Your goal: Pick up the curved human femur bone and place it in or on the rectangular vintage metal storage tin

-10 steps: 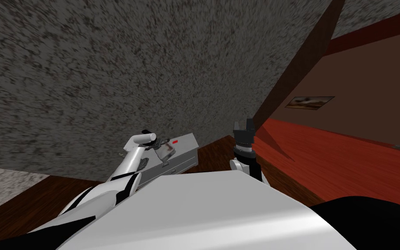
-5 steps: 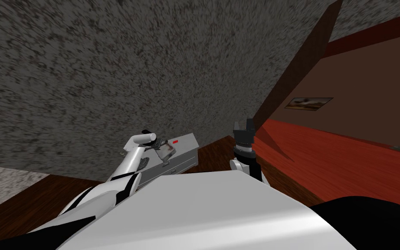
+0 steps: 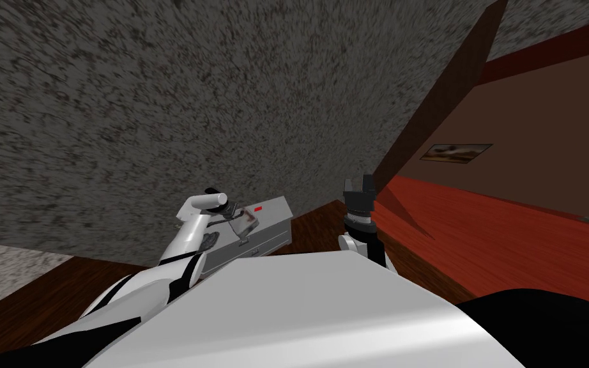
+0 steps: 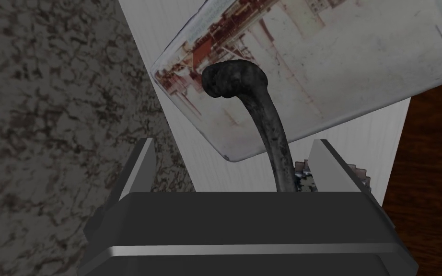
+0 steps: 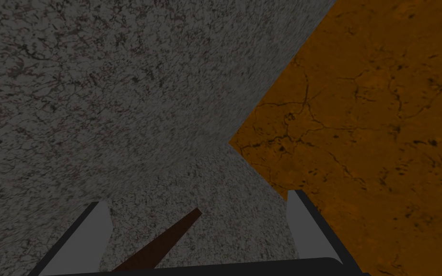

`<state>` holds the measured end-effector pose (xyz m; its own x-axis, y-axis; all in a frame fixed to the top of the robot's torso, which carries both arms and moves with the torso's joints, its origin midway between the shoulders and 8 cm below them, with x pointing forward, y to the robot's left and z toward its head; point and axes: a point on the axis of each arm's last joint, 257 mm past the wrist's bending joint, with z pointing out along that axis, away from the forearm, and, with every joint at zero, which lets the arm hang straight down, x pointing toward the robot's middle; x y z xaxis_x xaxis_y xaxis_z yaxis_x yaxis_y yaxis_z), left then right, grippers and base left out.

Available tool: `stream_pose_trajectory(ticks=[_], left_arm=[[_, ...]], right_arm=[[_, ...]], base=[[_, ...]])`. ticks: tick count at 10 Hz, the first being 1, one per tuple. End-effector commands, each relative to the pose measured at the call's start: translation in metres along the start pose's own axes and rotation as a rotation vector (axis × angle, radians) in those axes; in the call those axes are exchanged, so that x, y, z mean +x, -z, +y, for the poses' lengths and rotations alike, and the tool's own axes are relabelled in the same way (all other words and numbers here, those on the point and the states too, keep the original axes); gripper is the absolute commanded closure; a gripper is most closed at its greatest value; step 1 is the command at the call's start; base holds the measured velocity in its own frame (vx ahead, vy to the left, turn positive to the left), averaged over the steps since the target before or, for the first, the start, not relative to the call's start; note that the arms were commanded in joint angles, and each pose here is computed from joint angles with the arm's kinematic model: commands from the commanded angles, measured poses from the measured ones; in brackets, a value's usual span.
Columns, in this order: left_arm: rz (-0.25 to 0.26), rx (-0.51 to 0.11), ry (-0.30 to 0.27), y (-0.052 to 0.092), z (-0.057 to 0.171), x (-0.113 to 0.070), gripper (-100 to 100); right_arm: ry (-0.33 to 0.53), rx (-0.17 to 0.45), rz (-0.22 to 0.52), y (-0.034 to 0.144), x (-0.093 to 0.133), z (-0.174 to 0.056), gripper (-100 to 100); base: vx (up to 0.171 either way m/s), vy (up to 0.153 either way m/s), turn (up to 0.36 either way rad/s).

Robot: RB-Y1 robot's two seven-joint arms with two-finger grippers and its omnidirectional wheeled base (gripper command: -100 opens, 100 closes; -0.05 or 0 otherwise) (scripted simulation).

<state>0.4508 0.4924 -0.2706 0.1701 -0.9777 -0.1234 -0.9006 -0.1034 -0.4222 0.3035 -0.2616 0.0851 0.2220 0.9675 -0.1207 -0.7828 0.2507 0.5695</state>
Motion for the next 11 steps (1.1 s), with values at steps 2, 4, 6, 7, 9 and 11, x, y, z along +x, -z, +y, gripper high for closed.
stream_pose_trajectory(ticks=[2, 4, 6, 7, 9, 11], left_arm=[[0.001, -0.001, -0.002, 0.014, -0.004, -0.004, -100], [0.002, 0.000, -0.006, 0.031, -0.008, -0.006, -100], [0.002, 0.000, -0.005, 0.026, -0.005, -0.004, 0], [0.002, 0.001, -0.005, 0.026, -0.005, -0.004, 0], [0.002, 0.001, -0.005, 0.026, -0.005, -0.004, 0], [0.002, 0.001, -0.005, 0.026, -0.005, -0.004, 0]], right_arm=[[0.000, 0.000, 0.000, 0.000, 0.000, 0.000, 0], [0.000, 0.000, 0.000, 0.000, 0.000, 0.000, 0], [0.000, 0.000, 0.000, 0.000, 0.000, 0.000, 0], [0.000, 0.000, 0.000, 0.000, 0.000, 0.000, 0], [0.000, 0.000, 0.000, 0.000, 0.000, 0.000, 0], [0.000, 0.000, 0.000, 0.000, 0.000, 0.000, 0]], base=[[0.012, -0.008, 0.008], [0.013, -0.008, 0.012], [0.004, -0.002, 0.002], [0.000, 0.000, 0.000], [0.000, 0.000, 0.000], [0.000, 0.000, 0.000]])
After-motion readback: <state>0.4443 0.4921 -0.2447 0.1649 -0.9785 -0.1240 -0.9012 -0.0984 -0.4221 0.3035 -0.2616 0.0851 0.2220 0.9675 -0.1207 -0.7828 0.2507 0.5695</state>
